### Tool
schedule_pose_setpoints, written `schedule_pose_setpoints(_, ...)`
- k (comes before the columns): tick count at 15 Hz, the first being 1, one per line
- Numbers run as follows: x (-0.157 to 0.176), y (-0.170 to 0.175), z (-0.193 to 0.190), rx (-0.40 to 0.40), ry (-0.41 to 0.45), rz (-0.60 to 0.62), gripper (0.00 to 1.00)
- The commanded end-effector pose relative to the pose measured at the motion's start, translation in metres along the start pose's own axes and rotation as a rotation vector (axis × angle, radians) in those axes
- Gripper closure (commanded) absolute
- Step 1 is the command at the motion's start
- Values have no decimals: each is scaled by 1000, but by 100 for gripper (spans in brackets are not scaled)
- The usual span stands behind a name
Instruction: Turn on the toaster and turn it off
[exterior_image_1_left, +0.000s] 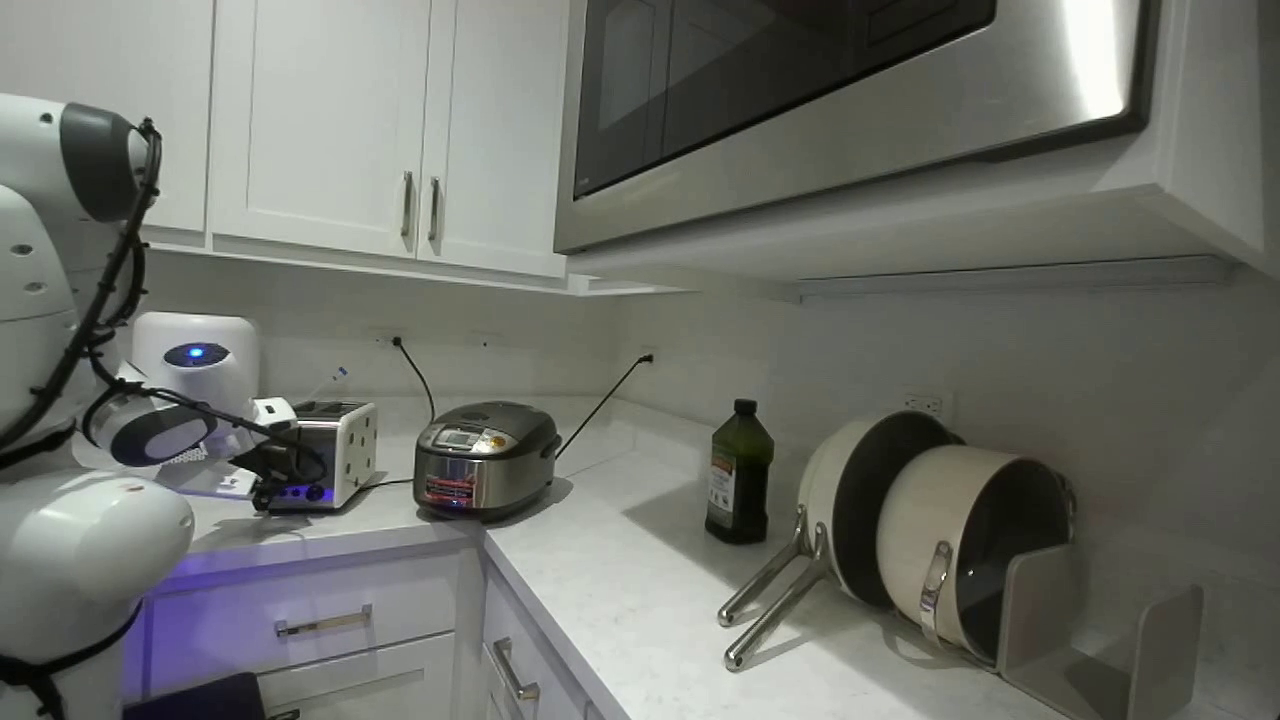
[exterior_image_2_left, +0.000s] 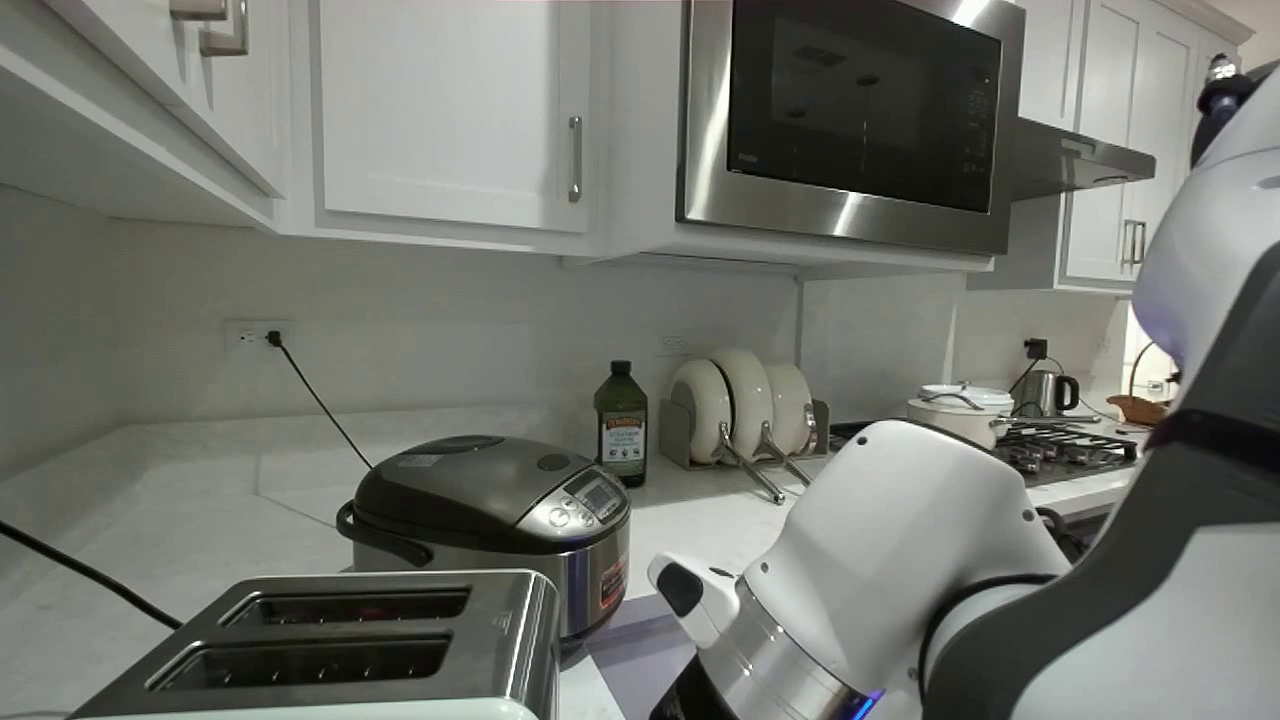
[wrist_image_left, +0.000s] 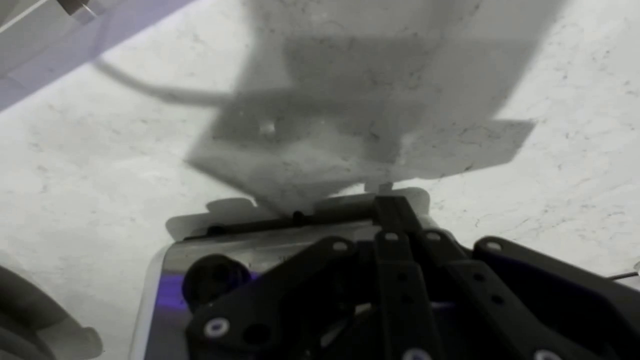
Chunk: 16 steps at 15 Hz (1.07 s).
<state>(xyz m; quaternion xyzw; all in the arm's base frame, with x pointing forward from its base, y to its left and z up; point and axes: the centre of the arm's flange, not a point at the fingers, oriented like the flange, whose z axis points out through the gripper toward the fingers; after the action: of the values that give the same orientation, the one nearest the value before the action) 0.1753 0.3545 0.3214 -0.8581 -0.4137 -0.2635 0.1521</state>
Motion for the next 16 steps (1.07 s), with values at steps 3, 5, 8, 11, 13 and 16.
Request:
schedule_pose_setpoints(3,19,13,-7,-23,77,-12,100)
schedule_pose_setpoints(5,22,15,-10,-25,84,-9,100)
schedule_pose_setpoints(8,25,18,-12,-32,96,-4,100)
schedule_pose_setpoints(11,27,19,-13,-32,102,-3,100)
schedule_pose_setpoints(13,28,18,-12,-32,102,-5,100)
schedule_pose_setpoints(16,29,18,-12,-28,102,-4,100)
